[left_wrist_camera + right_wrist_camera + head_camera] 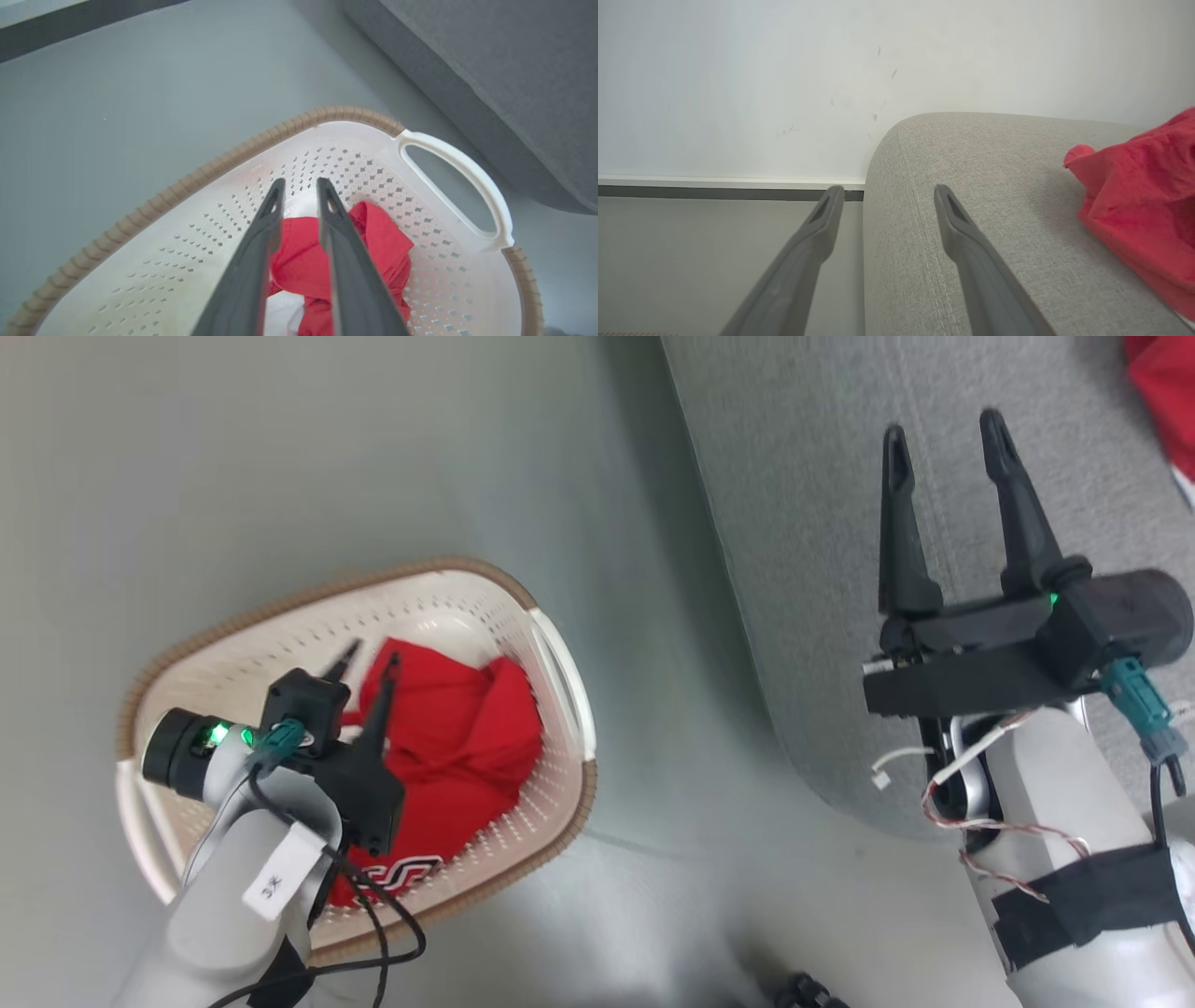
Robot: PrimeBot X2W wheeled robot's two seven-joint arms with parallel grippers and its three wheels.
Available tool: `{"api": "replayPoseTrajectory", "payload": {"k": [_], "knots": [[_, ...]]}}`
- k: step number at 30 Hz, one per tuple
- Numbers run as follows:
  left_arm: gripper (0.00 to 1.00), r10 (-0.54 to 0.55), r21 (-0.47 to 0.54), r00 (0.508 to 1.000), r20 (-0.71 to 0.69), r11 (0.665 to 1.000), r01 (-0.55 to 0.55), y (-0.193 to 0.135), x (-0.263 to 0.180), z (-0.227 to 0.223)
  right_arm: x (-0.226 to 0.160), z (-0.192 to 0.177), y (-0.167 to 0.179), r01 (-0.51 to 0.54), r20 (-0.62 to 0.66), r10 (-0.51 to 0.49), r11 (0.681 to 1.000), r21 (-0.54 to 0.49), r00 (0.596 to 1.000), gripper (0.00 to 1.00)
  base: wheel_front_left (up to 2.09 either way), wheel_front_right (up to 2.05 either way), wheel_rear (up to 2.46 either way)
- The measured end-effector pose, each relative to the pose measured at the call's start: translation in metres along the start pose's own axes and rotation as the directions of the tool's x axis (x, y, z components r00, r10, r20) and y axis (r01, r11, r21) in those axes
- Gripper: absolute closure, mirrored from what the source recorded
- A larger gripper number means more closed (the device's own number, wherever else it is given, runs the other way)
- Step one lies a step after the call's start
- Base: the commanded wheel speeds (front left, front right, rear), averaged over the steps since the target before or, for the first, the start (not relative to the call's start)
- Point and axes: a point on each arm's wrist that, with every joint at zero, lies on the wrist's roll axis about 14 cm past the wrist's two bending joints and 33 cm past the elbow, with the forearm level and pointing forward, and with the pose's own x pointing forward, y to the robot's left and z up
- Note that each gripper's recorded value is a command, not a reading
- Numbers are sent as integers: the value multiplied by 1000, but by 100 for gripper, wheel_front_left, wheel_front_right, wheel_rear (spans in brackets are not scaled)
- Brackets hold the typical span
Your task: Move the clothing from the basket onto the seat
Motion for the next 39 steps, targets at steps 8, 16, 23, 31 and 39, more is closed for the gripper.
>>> {"api": "replayPoseTrajectory", "payload": {"k": [8,16,23,31,39], "knots": [[0,109,-39,980,166,994,-104,19,-32,58,-20,18,4,-8,18,8,1000,26,1000,0,0,0,0],[0,212,-73,934,289,977,-200,33,-82,102,-48,40,9,-18,45,16,998,53,999,0,0,0,0],[0,287,-118,877,384,958,-262,37,-128,129,-74,54,7,-15,64,11,998,63,998,0,0,0,0],[0,348,-150,820,454,937,-315,33,-176,141,-101,69,8,-24,96,17,997,75,995,0,0,0,0],[0,418,-179,764,491,907,-381,29,-229,134,-135,82,10,-37,131,26,996,86,991,0,0,0,0]]}}
